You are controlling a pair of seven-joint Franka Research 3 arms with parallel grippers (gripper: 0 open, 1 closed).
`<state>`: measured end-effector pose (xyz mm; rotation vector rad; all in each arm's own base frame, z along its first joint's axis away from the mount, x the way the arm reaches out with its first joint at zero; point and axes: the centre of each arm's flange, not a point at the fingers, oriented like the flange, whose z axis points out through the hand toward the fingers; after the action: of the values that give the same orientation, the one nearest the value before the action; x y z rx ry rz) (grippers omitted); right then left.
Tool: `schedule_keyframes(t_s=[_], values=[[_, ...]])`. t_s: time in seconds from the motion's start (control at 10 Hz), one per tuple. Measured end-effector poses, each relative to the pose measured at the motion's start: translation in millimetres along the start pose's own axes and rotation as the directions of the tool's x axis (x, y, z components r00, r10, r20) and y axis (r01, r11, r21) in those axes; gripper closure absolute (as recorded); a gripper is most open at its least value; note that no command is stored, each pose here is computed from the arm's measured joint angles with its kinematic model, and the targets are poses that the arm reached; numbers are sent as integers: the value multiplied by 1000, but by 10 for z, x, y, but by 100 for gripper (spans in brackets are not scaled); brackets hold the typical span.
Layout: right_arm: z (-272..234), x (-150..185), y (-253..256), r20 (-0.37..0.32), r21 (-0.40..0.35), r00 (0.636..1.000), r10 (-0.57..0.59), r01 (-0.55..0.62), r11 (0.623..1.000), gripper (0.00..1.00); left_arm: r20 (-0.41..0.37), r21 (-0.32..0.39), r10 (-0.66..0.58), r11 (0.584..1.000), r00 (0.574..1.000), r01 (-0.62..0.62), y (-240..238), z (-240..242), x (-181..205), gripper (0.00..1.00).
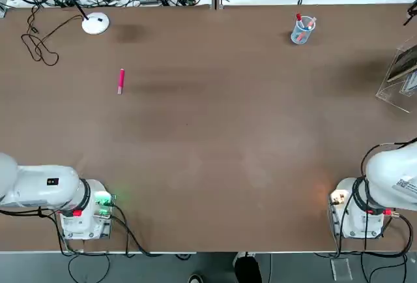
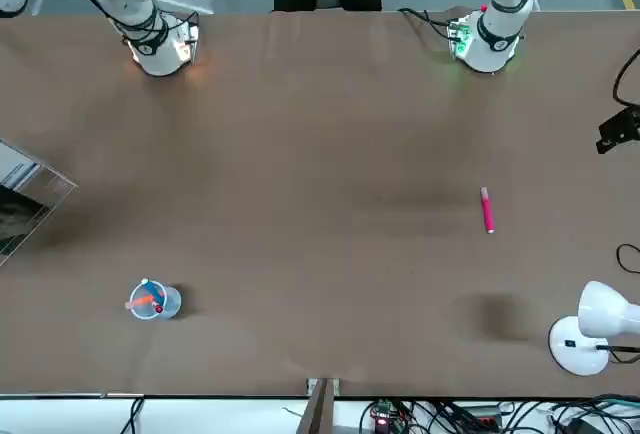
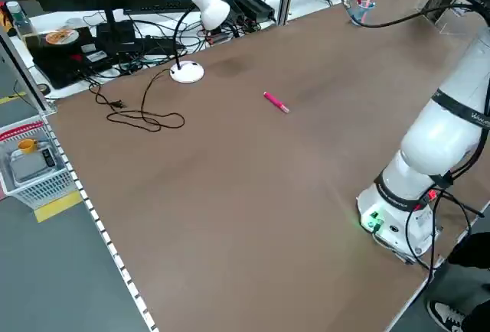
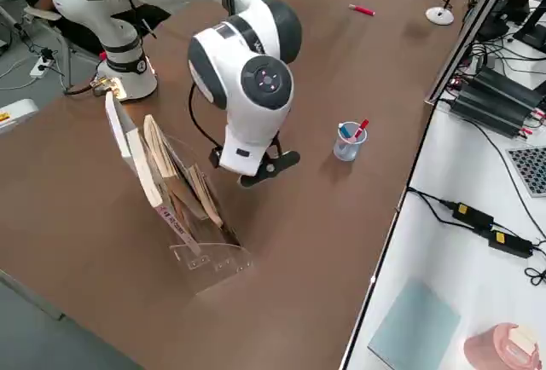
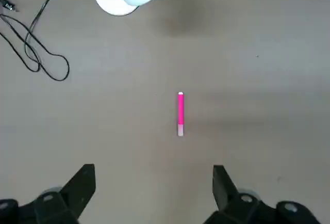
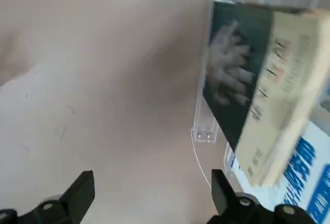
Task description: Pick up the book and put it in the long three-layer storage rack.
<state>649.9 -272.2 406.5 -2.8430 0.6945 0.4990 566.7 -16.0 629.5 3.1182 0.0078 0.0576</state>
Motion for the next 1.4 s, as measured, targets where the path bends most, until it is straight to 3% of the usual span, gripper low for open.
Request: schedule_keyframes(t_s=[0.2,0.6,1.1,1.4], values=[[-13,20,-241,-35,-38,991,-126,124,992,0,1,-10,-17,1000,1000,17,-95,-4,1,0],[-20,41,-815,-99,-123,932,-349,337,934,0,1,-13,-17,1000,1000,17,-107,-7,0,0],[-50,-173,-1551,-105,-206,886,-451,424,882,0,1,-13,-17,1000,1000,17,-108,-10,0,0],[-150,-381,-1915,-124,-223,874,-470,437,871,0,1,-13,-17,1000,1000,17,-108,-11,0,0]])
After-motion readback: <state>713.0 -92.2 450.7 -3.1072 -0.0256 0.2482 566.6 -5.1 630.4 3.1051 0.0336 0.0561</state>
